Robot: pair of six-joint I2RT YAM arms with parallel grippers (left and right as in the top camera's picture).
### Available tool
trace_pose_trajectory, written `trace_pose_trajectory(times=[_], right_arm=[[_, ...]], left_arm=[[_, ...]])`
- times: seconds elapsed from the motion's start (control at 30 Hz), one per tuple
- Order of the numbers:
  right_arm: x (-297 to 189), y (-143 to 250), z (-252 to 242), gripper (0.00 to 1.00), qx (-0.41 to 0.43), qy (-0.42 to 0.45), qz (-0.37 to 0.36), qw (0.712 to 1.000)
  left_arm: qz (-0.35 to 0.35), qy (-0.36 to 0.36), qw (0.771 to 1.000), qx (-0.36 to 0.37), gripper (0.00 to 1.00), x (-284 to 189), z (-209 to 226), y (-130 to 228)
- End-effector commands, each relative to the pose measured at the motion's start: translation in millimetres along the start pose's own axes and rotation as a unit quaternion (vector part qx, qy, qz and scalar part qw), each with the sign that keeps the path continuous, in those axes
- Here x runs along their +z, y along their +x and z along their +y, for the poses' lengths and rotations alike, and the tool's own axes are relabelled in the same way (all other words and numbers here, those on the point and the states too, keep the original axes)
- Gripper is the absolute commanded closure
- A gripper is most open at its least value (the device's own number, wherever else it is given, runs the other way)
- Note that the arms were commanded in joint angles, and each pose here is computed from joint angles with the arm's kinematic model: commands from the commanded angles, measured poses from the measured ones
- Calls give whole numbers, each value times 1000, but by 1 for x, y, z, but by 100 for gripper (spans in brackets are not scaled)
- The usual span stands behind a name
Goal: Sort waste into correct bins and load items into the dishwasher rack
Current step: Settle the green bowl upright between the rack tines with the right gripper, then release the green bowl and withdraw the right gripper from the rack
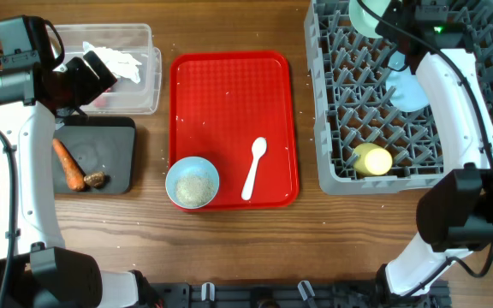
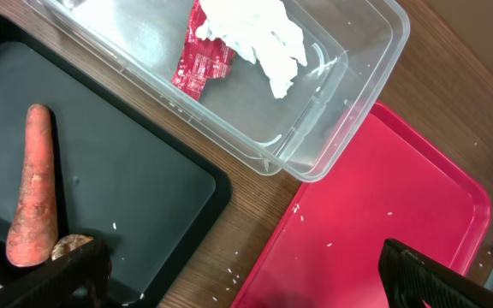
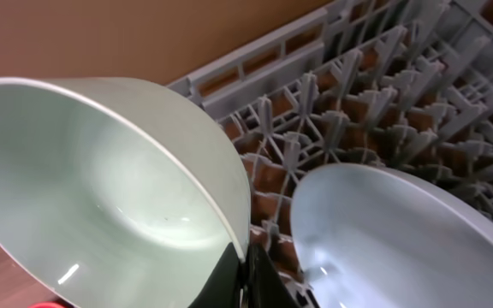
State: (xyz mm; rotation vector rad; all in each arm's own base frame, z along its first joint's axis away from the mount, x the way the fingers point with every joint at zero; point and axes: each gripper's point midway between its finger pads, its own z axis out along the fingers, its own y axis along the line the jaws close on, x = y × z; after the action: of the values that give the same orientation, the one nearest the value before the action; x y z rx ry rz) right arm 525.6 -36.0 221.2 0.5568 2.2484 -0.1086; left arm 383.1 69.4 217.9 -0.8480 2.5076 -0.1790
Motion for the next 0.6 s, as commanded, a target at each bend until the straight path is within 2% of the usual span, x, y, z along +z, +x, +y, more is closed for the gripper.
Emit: trace_pose_trajectory(times=[0.0,0.13,0.27,0.37,0.57], right_arm=[[-5,-2,-9,96,-21,41,-10,999],[-13,-2,-10,96,-74,94,-27,992],[-36,-5,6,95,-167,171,-72,969],[-49,-9,22,96,-201,204,-106,952],[-35,-12,32,96,-249,257,-130,924]], left_arm=[[2,-3,1000,-6,0,2,2,1],[2,-3,1000,-6,0,2,2,1],[2,-3,1000,-6,0,2,2,0],[2,-3,1000,-6,0,2,2,0],[2,-3,1000,-6,0,2,2,0]])
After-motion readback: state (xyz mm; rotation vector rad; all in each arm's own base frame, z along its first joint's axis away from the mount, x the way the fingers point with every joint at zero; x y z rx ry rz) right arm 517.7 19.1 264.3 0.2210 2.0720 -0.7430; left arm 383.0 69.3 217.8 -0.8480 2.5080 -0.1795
